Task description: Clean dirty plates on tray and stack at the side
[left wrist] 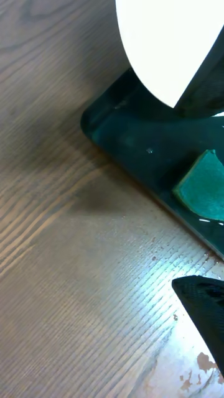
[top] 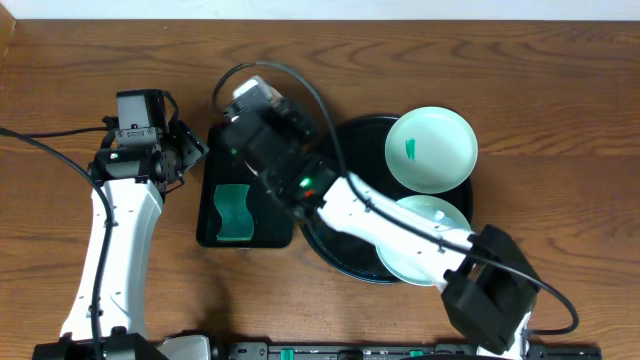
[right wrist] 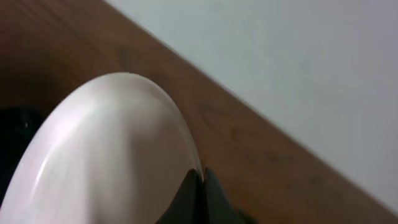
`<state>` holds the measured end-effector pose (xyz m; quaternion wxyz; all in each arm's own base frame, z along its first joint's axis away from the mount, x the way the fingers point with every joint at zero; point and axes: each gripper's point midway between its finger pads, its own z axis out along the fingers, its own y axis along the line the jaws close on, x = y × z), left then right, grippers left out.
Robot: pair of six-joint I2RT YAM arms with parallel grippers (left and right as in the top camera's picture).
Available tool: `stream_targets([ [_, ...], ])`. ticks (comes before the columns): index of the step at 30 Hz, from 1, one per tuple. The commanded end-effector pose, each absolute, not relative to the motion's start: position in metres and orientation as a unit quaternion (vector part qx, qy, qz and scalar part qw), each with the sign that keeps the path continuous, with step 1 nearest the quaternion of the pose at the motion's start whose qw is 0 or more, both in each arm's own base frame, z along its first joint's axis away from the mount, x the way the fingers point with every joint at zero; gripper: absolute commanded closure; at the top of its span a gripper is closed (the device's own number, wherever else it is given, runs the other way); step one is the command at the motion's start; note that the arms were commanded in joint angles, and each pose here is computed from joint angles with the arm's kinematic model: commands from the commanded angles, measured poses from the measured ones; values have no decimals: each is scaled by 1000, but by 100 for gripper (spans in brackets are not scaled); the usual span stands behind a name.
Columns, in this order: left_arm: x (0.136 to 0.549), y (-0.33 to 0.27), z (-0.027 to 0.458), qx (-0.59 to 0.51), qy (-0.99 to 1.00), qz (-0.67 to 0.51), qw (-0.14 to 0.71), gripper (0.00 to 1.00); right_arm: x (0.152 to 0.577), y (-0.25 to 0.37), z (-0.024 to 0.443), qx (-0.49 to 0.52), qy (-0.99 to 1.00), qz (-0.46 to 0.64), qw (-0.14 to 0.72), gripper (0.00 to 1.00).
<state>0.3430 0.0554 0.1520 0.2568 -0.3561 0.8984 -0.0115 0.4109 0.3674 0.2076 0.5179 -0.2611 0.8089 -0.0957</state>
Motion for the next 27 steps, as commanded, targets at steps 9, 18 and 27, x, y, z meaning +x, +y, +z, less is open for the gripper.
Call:
stream_targets([
  [9, 344, 57, 156, -362, 895, -12, 261, 20, 417, 314, 253, -141, 877, 156, 432, 99],
  [18, 344, 57, 156, -362, 895, -12, 261, 20, 423, 226, 250, -8, 916, 248, 315, 99],
  [27, 344, 57, 156, -362, 895, -12, 262, 20, 428, 117, 224, 112, 935, 238, 237, 99],
])
